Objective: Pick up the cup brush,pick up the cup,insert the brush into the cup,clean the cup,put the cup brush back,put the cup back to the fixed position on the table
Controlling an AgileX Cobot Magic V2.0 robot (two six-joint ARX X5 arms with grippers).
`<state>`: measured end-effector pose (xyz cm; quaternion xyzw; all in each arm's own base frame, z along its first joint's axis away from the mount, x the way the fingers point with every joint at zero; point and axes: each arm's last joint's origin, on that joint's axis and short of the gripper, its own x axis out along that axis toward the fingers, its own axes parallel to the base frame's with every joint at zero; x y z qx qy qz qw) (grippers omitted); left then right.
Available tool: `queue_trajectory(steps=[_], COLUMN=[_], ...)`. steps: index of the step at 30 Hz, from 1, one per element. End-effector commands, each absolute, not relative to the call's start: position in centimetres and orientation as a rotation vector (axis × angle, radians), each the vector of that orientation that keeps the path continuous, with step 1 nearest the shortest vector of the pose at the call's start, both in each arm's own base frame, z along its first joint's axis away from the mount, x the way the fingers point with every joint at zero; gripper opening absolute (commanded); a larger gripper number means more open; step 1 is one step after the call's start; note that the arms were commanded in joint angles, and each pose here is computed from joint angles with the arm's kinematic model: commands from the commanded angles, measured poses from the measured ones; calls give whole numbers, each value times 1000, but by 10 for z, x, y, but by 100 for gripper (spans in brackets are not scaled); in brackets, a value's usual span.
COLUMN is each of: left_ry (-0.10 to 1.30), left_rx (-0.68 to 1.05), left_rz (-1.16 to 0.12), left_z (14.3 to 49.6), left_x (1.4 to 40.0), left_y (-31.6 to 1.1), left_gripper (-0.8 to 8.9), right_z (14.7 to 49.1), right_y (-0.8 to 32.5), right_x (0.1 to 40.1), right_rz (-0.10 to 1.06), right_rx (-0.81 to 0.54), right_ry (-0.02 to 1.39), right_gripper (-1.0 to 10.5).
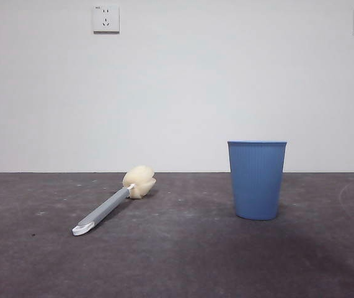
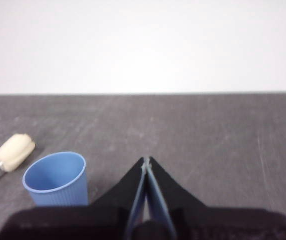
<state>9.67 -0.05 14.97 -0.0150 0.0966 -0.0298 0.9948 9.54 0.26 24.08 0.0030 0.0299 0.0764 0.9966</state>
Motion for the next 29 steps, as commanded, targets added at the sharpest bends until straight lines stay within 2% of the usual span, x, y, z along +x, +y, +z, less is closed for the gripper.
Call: queue_trajectory(steps=[1,11,14,29], left_ry=[201,201,201,201], left_rx=[-39,-39,-39,-39], left_rz=[-55,-55,-55,-55], left_z=[146,146,146,146], left_x=[97,97,97,97], left_y=[0,0,0,0], left_gripper=[-3,-3,-3,-3], right_z=[210,153,149,147], right_y=[2,2,2,2], right_x=[96,97,96,97], right_rz=[147,142,139,133], right_rx=[33,160,158,175], right_ry=[37,139,178,197], right_gripper=[1,1,1,1])
